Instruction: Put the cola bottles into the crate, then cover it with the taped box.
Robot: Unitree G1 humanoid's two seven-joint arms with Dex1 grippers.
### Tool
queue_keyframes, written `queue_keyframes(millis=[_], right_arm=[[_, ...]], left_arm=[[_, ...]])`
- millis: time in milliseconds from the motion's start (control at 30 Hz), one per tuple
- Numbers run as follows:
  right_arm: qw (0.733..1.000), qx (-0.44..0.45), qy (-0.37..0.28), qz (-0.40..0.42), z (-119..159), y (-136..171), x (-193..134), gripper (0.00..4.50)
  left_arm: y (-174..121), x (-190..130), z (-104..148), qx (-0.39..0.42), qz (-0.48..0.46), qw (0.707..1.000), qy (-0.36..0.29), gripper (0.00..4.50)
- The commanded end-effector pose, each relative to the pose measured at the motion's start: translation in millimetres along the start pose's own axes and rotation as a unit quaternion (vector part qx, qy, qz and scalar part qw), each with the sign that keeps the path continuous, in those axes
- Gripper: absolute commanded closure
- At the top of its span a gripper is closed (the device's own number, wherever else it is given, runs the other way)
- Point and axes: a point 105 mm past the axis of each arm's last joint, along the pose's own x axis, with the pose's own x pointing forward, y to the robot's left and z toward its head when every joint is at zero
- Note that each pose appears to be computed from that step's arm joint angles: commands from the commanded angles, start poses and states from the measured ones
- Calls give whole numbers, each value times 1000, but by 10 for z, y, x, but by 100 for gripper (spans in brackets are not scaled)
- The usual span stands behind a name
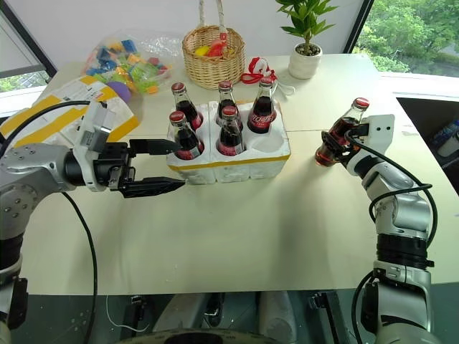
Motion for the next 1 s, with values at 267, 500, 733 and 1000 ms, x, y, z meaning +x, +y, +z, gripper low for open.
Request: queue_keyframes(millis=[267, 500, 733, 1000], right_arm=[[971, 29, -191, 143, 1433, 632, -386, 173], [961, 84, -172, 201, 1386, 1037, -223, 173], [960, 77, -118, 243, 1020, 1388, -139, 173], [963, -37, -29, 267, 520, 1580, 13, 173]], left_arm=[[-7, -13, 78, 21, 2, 1000, -10, 0], [13, 2, 80, 27, 5, 1000, -10, 0], [5, -14, 88, 31, 16, 999, -13, 0], [5, -32, 83, 30, 24, 999, -13, 0]])
